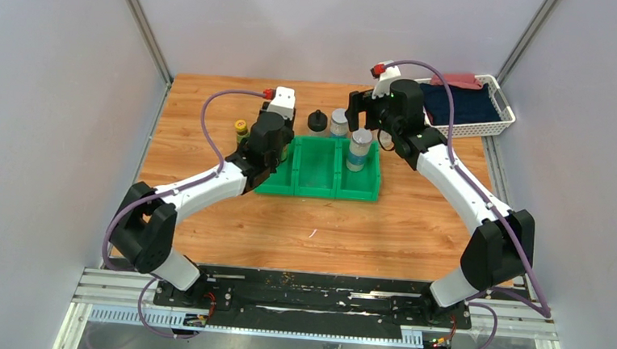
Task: Organize the condiment bottles
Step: Place the bottle in the storage box.
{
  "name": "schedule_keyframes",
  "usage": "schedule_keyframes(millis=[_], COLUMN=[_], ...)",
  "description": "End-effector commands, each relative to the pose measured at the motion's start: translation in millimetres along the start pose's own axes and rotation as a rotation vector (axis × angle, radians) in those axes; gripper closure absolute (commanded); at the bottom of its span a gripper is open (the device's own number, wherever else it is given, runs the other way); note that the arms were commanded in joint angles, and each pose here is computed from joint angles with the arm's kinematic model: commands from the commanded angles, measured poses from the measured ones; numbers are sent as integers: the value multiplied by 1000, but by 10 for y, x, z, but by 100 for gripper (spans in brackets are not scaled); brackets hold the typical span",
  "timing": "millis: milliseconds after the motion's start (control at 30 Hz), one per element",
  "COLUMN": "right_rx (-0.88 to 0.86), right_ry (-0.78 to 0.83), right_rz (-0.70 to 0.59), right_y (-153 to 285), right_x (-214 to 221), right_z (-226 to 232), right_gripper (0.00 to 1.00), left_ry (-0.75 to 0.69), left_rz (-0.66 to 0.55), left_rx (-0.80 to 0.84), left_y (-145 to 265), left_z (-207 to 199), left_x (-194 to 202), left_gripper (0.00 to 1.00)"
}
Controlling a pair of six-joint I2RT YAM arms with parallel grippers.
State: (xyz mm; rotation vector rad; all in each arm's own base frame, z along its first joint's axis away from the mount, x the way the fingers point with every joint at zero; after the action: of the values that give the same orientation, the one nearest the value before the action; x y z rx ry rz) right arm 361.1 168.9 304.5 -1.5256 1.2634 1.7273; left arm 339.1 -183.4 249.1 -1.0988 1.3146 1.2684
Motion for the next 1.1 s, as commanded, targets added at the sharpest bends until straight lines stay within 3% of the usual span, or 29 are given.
schedule_keyframes(millis=[0, 1067], right_rx=[10, 11], right_ry=[1, 6], right_rz=[-24, -6], right_y=[27, -25], right_x=[-29, 40], right_z=[-12, -12], right_gripper=[6, 6], left_ry=[81, 62], left_rz=[-137, -138], left_rx=[16, 17], left_y=[-46, -221], left_z=[-75, -5], left_x=[-221, 73], left_gripper=[100, 100])
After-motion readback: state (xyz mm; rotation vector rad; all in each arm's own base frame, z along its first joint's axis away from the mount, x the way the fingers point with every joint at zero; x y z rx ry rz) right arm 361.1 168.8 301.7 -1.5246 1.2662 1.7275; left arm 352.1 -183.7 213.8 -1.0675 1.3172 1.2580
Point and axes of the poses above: each gripper's point midway between its finger pads, its own y axis back along the fingers, its own z axis along the line the jaws close on, x = y × z, the point moved 9 cm from there along y, back along the fingers, and after that the axes turned 6 degrees about y, right-handed, at the moved point
